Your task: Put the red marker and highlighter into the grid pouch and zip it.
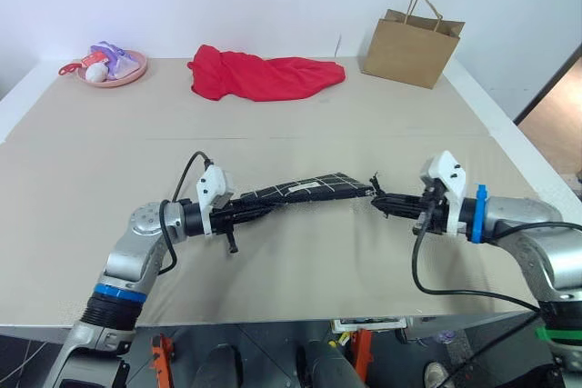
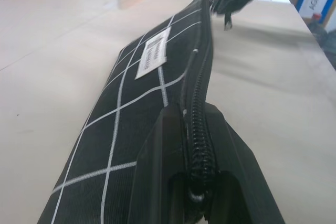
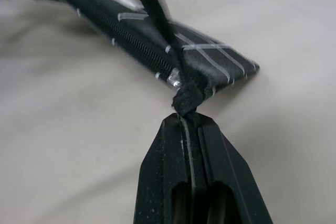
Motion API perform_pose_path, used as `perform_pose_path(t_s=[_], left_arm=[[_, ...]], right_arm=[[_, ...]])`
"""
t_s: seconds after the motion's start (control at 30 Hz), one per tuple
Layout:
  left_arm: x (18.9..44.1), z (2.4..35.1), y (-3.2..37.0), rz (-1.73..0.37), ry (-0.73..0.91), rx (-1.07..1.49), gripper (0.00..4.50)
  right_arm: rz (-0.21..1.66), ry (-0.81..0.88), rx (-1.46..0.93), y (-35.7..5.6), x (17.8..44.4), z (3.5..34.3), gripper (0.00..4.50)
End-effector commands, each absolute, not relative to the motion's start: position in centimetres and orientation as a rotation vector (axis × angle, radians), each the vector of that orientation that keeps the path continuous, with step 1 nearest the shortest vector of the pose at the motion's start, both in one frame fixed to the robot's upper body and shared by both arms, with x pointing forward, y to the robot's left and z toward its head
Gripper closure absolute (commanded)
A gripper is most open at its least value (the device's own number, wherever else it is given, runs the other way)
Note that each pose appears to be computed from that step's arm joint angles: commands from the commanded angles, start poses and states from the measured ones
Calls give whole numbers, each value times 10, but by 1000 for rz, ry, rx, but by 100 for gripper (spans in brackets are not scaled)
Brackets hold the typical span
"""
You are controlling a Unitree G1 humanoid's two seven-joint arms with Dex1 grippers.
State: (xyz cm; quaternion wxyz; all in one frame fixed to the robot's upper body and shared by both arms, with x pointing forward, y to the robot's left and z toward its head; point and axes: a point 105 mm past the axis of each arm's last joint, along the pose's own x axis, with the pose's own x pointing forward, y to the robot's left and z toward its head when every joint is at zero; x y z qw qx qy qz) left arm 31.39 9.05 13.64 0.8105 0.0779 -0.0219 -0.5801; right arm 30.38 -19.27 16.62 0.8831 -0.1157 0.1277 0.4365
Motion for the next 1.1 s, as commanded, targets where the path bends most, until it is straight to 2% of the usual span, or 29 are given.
perform_pose_path(t_s=[0.03,0.07,0.1,0.13,0.2,0.27,0.3,0.33,0.37,0.5,0.67,0.83,0.87,0.9,0.97,1.03,1.1], left_arm=[[316,145,89,-1247,-89,185,450],[316,145,89,-1248,-91,184,450],[316,145,88,-1248,-92,184,450],[315,145,88,-1249,-92,185,450],[315,145,86,-1248,-94,185,450],[315,145,86,-1247,-96,183,450],[314,145,85,-1246,-97,182,450],[314,145,85,-1245,-98,182,450],[314,145,85,-1244,-99,181,450],[311,142,84,-1252,-115,203,450],[310,135,79,-1319,-182,346,450],[313,120,90,-1387,-192,478,450],[311,115,92,-1414,-167,477,366],[310,112,94,-1435,-150,475,341],[305,116,94,-1457,-149,400,243],[302,124,92,-1456,-163,310,175],[308,136,95,-1369,-198,257,100]], right_arm=[[922,210,-231,-189,300,181,384],[938,221,-227,-186,298,179,369],[956,228,-222,-181,296,177,299],[973,233,-218,-178,294,175,286],[995,231,-198,-172,291,174,216],[993,228,-194,-171,291,174,118],[979,226,-199,-172,292,173,90],[955,227,-198,-174,295,173,27],[945,225,-190,-177,296,174,5],[914,223,-210,-194,295,181,5],[857,206,-243,-220,291,196,5],[814,222,-267,-236,284,195,5],[809,226,-266,-237,283,194,0],[805,228,-266,-237,282,193,0],[796,231,-264,-238,281,190,0],[796,236,-259,-238,279,188,0],[796,243,-260,-238,278,186,0]])
